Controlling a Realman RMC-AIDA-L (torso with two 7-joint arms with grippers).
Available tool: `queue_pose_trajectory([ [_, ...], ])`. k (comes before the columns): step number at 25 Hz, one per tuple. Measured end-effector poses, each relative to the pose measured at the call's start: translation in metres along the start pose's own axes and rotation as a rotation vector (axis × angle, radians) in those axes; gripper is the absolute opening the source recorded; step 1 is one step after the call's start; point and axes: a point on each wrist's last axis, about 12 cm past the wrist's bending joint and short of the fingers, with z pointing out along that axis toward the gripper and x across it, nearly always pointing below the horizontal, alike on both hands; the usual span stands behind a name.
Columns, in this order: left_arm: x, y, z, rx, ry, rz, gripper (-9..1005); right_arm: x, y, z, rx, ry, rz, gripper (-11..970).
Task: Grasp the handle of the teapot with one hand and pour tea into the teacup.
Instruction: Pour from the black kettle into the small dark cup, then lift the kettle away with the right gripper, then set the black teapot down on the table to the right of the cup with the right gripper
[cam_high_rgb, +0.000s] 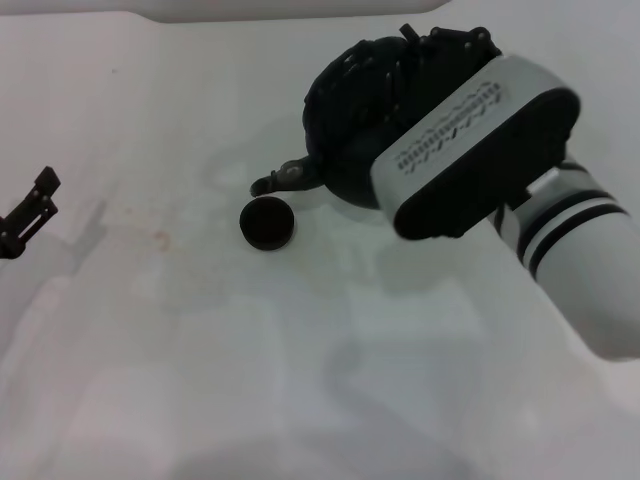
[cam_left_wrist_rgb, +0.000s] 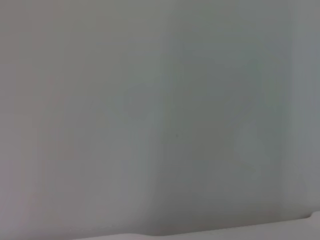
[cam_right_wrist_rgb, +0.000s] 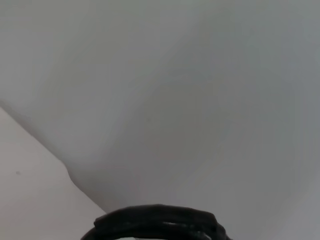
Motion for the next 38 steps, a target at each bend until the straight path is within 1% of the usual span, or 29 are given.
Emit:
queue_pose_trajectory([
  [5, 0.000, 0.000, 0.000, 0.000, 0.001, 0.000, 847, 0.004, -0.013, 0.000, -0.025, -0.002, 0.083, 106],
  [10, 0.000, 0.001, -0.002, -0.003, 0.003, 0.000, 847, 0.014, -0.035, -0.004, -0.042, -0.020, 0.147, 106],
  [15, 0.000, 0.001, -0.003, -0.005, 0.003, 0.001, 846, 0.031, -0.058, -0.011, -0.079, -0.044, 0.172, 106],
  [17, 0.000, 0.001, -0.002, -0.006, 0.002, 0.002, 846, 0.039, -0.064, -0.014, -0.104, -0.049, 0.168, 106],
  [22, -0.001, 0.002, 0.000, -0.005, 0.003, 0.006, 846, 0.056, -0.069, -0.017, -0.148, -0.038, 0.140, 106],
  [27, -0.001, 0.003, 0.002, -0.005, 0.007, 0.009, 847, 0.067, -0.070, -0.016, -0.181, -0.033, 0.136, 107],
  [33, -0.001, 0.004, 0.004, -0.006, 0.011, 0.012, 847, 0.075, -0.071, -0.013, -0.196, -0.030, 0.142, 107],
  [38, -0.001, 0.004, 0.004, -0.008, 0.013, 0.012, 847, 0.078, -0.072, -0.011, -0.187, -0.024, 0.137, 107],
])
